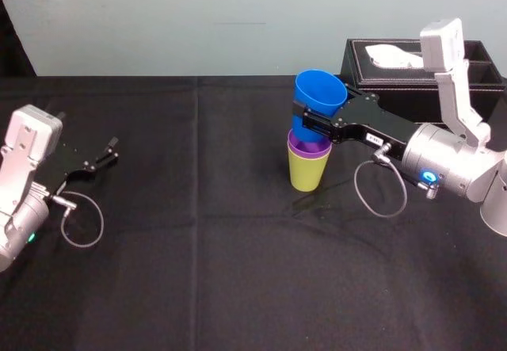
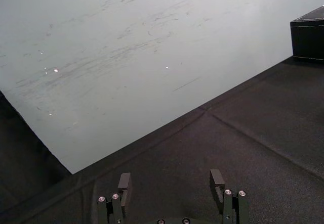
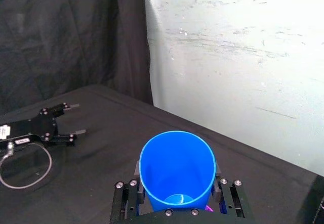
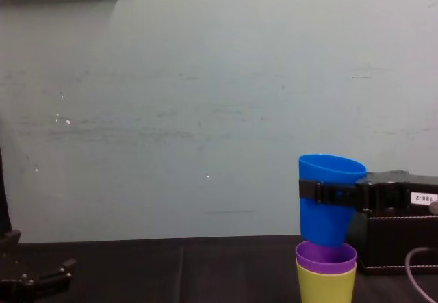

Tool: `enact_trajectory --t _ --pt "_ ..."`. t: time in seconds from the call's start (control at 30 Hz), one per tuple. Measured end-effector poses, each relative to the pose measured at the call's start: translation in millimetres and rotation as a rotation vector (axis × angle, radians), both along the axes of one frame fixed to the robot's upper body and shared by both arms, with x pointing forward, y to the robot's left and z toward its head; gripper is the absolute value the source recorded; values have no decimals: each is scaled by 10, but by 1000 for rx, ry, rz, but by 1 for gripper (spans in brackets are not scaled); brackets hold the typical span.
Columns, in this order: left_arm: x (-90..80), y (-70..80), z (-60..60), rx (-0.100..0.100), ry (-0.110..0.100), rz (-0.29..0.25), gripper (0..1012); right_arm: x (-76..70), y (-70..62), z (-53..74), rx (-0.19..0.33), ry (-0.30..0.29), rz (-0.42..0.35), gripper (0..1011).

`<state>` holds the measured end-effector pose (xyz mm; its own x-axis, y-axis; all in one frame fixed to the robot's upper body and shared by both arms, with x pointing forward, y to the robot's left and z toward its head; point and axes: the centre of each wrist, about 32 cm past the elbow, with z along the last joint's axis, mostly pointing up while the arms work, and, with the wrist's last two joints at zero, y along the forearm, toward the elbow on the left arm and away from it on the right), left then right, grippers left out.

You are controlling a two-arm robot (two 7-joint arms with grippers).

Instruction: Stack the three plastic cups sequentially using one hand.

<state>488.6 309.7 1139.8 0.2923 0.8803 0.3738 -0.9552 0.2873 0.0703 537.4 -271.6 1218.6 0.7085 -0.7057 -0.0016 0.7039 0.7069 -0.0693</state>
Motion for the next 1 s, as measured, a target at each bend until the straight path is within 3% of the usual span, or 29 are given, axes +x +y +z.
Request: enact_trajectory --t 1.0 --pt "0 0 0 0 0 0 1011 49 7 -222 -69 15 -19 723"
